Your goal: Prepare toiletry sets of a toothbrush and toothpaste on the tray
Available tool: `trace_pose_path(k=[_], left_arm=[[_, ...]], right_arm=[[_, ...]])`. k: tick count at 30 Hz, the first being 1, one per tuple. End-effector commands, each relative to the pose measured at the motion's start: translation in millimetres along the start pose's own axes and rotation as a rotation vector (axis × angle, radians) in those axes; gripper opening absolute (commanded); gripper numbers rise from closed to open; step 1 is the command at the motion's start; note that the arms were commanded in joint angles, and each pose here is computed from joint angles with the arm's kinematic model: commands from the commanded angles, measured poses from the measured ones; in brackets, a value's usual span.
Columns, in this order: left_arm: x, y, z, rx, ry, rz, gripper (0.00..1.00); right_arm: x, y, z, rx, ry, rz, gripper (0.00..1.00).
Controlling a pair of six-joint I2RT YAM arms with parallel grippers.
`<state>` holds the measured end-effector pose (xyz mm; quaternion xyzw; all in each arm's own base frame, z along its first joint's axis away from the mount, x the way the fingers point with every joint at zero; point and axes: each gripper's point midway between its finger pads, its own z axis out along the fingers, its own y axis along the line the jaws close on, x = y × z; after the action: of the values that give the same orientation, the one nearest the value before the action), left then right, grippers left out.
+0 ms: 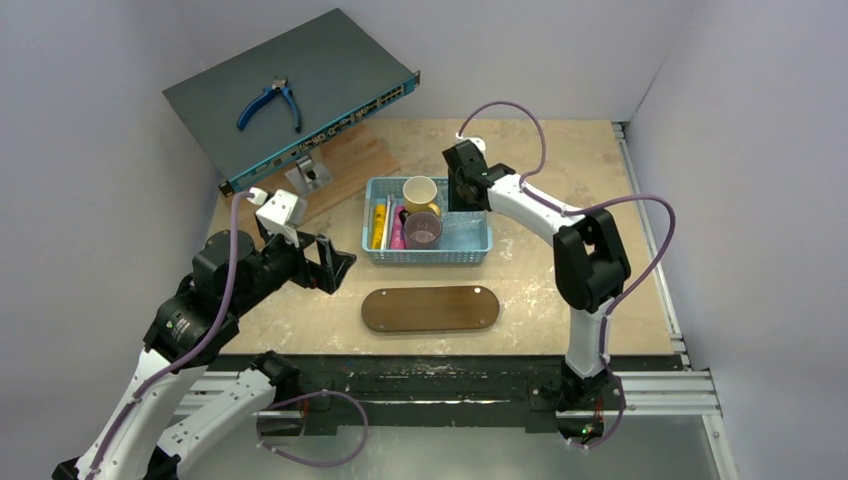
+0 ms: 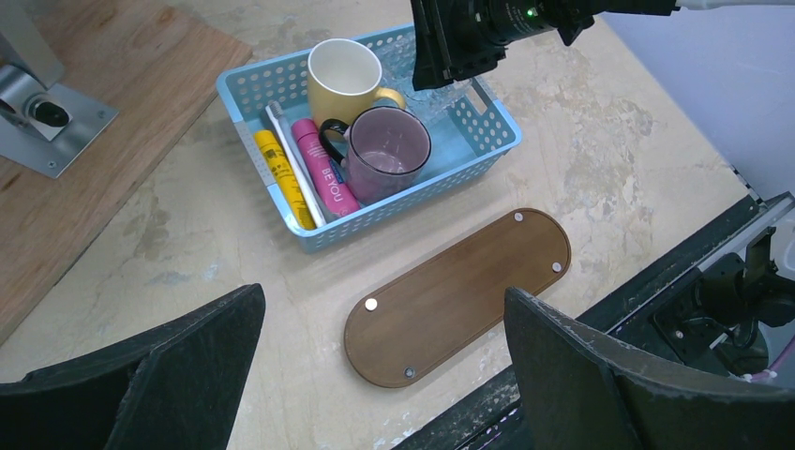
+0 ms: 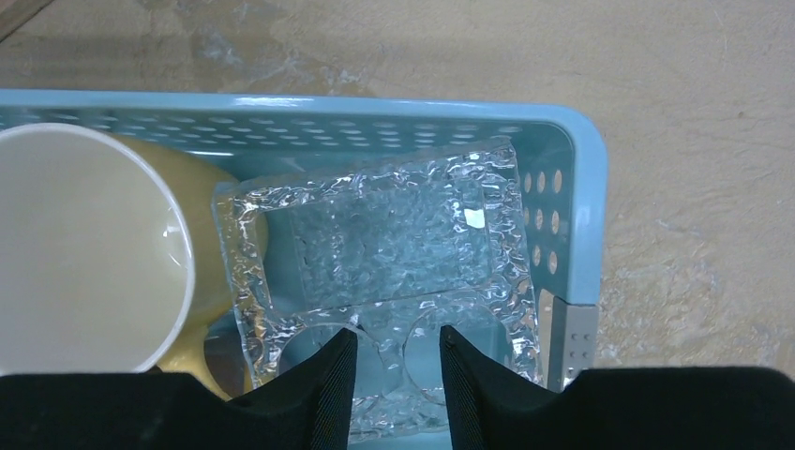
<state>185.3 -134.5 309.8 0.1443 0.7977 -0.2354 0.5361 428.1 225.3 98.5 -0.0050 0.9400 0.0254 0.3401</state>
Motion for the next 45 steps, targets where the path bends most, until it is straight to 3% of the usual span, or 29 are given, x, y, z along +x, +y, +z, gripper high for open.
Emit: trace_pose_path(k=[1, 8, 15, 45], left_arm=[[-4.3, -0.1, -1.0, 0.001, -0.017, 0.012, 0.98], [-4.4, 0.1, -1.3, 0.000, -0.017, 0.012, 0.98], [-4.7, 0.4, -1.9, -0.002, -0.019, 0.014, 0.98], [-5.4, 0.2, -3.1, -0.001, -0.024, 0.012, 0.98]], right_arm=[[-14.3, 3.1, -4.8, 0.007, -0.037, -0.001, 0.39], [-9.8, 3.6, 0.9, 0.019, -0.027, -0.014, 0.26], [-14.6, 4.4, -4.1, 0.023, -0.039, -0.017, 0.00], [-70.1, 4.3, -102.0, 0.027, -0.238, -0.013, 0.00]])
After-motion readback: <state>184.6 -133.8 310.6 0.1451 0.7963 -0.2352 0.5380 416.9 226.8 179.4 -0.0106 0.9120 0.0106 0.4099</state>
